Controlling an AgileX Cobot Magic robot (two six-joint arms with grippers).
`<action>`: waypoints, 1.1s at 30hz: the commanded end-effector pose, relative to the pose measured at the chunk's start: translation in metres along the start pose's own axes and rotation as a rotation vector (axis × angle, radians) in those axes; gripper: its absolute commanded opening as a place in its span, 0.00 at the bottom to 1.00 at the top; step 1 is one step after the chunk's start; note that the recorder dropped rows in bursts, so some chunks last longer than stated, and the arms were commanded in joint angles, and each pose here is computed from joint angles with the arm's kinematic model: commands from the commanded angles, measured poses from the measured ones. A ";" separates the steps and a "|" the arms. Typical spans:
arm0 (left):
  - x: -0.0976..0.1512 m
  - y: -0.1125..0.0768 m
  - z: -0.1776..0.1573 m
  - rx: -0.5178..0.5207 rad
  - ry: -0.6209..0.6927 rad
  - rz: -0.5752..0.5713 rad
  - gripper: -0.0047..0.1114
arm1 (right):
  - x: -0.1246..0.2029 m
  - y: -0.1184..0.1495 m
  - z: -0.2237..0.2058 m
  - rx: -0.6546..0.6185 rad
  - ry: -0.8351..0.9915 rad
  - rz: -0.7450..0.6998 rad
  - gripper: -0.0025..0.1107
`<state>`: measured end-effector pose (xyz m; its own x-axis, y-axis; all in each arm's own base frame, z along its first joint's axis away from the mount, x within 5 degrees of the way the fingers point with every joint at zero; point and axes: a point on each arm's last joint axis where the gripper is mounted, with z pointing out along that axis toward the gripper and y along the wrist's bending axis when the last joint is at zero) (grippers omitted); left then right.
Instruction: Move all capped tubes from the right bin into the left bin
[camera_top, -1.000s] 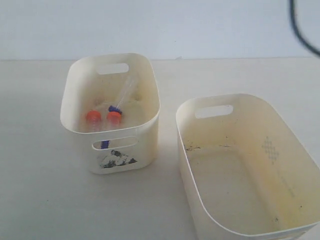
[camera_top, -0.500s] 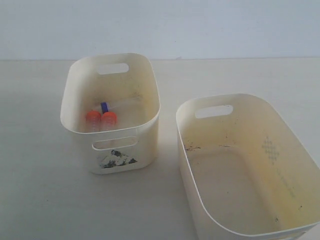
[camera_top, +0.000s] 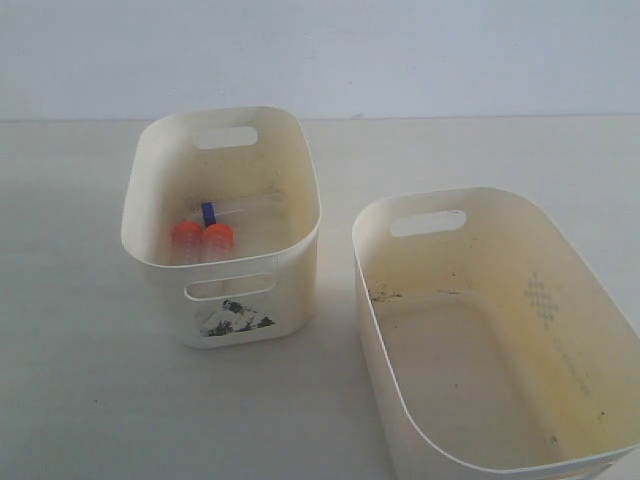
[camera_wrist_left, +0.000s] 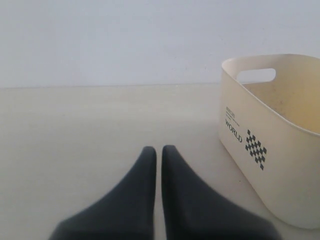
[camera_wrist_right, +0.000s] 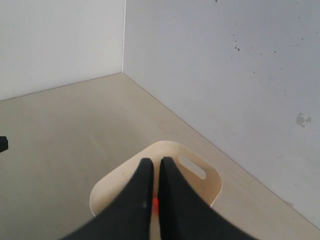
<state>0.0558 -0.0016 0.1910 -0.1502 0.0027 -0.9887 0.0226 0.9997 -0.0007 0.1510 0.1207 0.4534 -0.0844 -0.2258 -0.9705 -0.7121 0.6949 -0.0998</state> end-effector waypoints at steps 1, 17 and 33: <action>-0.002 0.000 0.000 -0.003 -0.014 -0.005 0.08 | 0.003 0.001 -0.021 0.042 -0.013 -0.078 0.06; -0.002 0.000 0.000 -0.003 -0.014 -0.005 0.08 | 0.191 0.024 -0.120 0.563 -0.246 0.045 0.06; -0.001 0.000 0.000 -0.003 -0.007 -0.005 0.08 | 0.295 0.021 -0.084 0.580 0.087 0.121 0.06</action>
<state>0.0558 -0.0016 0.1910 -0.1501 0.0027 -0.9887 0.0226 0.9997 -0.0007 0.0533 0.0120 0.1867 -0.1871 -0.1644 -0.9685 -0.2071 0.9703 -0.1247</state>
